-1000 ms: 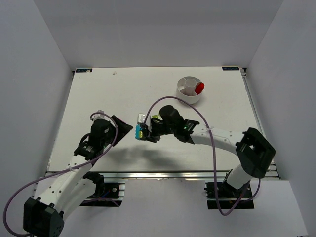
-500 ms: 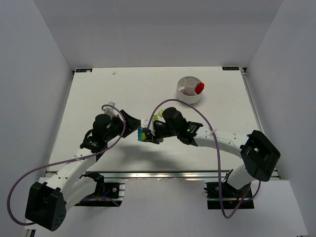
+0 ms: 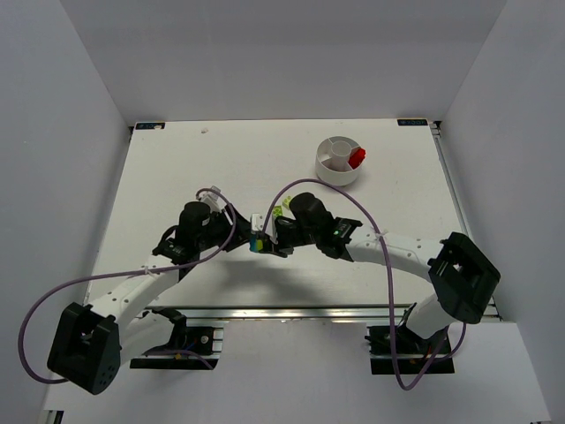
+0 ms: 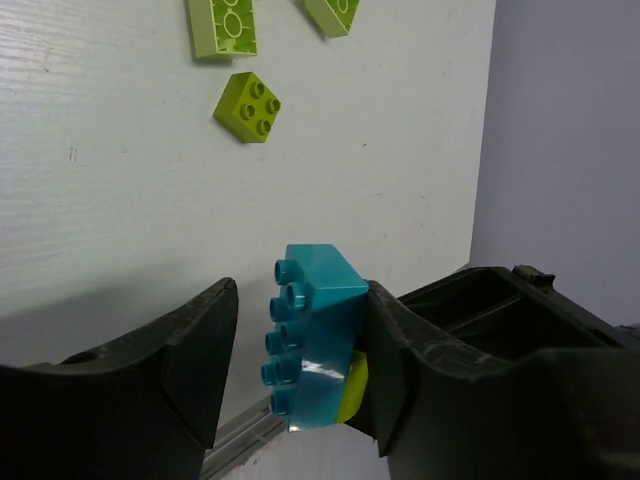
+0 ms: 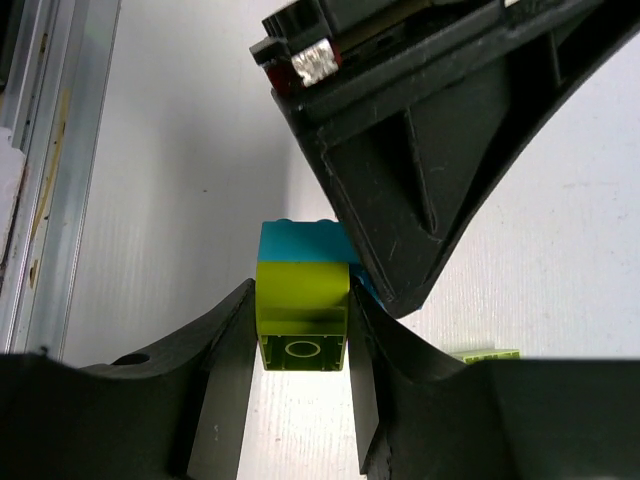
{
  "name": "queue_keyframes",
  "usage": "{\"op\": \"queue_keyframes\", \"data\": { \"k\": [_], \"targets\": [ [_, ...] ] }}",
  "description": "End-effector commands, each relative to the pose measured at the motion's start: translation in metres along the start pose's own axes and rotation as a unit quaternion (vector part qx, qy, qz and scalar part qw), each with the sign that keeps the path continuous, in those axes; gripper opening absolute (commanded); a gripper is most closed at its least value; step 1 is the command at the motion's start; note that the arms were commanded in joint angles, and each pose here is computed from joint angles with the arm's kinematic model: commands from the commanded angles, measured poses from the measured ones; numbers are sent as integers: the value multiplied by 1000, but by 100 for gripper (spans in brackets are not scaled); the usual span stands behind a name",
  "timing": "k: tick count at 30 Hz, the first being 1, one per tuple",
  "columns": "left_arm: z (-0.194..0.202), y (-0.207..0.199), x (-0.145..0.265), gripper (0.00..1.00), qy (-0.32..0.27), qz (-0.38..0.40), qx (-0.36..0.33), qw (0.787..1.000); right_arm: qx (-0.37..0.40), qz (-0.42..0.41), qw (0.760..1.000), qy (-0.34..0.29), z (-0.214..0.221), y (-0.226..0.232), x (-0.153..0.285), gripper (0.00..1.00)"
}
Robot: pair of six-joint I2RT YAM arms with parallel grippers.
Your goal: Sort the legos into containers by color
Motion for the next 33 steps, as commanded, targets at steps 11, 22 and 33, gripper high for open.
{"op": "queue_keyframes", "data": {
  "k": [11, 22, 33],
  "targets": [
    [-12, -15, -5, 27, -32, -30, -60, 997, 18, 5, 1000, -5, -6, -3, 4, 0],
    [-23, 4, -1, 16, -74, -71, -54, 993, -51, 88, 995, 10, 5, -49, 49, 0],
    [-25, 3, -9, 16, -73, -68, -49, 994, -183, 356, 916, 15, 69, -240, 160, 0]
  ]
}}
Point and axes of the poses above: each gripper's point midway between its finger pads, its own x axis back along the fingers, its own y axis along the line the jaws close on, z = x × y, the point moved 1 cm from there along x, back along the fingers, and after that the axes turned 15 degrees about x, right-handed, at the moved point
